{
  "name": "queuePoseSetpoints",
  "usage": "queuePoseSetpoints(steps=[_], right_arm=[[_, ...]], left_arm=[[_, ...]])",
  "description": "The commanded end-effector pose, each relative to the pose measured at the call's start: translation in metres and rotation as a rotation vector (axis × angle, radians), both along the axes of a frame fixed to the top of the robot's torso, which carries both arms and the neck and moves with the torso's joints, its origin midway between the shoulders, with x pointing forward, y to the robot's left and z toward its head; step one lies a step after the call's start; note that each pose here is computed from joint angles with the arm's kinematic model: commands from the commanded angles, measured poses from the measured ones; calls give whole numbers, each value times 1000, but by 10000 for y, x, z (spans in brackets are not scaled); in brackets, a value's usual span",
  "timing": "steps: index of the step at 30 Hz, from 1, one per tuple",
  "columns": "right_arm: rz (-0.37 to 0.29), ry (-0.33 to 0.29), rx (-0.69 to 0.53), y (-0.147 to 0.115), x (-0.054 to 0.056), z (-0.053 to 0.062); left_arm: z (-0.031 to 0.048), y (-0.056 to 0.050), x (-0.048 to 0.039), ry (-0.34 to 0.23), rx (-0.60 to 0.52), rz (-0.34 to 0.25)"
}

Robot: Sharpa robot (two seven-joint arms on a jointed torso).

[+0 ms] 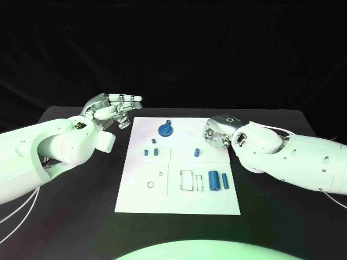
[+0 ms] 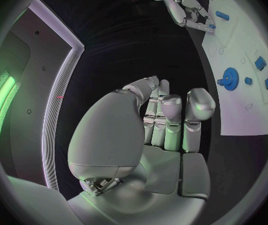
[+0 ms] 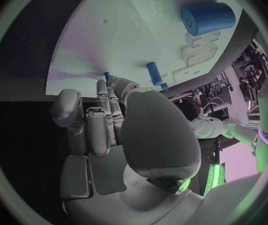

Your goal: Assemble the parts on the task board

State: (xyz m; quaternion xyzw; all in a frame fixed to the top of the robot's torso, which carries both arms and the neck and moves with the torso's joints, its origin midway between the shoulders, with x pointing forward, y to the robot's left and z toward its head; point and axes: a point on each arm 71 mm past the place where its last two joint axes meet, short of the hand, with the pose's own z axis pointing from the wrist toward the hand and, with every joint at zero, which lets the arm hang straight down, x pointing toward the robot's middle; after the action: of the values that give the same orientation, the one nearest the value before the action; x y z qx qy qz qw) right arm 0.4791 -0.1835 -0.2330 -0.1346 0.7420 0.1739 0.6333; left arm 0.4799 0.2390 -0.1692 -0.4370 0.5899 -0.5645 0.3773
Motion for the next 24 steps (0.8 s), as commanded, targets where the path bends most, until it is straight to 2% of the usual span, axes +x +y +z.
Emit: queuePoseSetpoints(steps=[1, 7, 14, 19, 24], right_arm=[[4, -50, 42, 6, -14, 92], [14, -62, 74, 1, -115, 252], [85, -61, 141, 207, -355, 408], [165, -45, 196, 494, -534, 449], [225, -25, 231, 730, -645, 402]], left_arm=[[14, -11, 6, -9, -3, -10], [8, -9, 13, -6, -2, -10], [4, -18, 18, -4, -2, -13], [2, -49, 22, -4, -5, -19], [-1, -69, 27, -4, -8, -20]])
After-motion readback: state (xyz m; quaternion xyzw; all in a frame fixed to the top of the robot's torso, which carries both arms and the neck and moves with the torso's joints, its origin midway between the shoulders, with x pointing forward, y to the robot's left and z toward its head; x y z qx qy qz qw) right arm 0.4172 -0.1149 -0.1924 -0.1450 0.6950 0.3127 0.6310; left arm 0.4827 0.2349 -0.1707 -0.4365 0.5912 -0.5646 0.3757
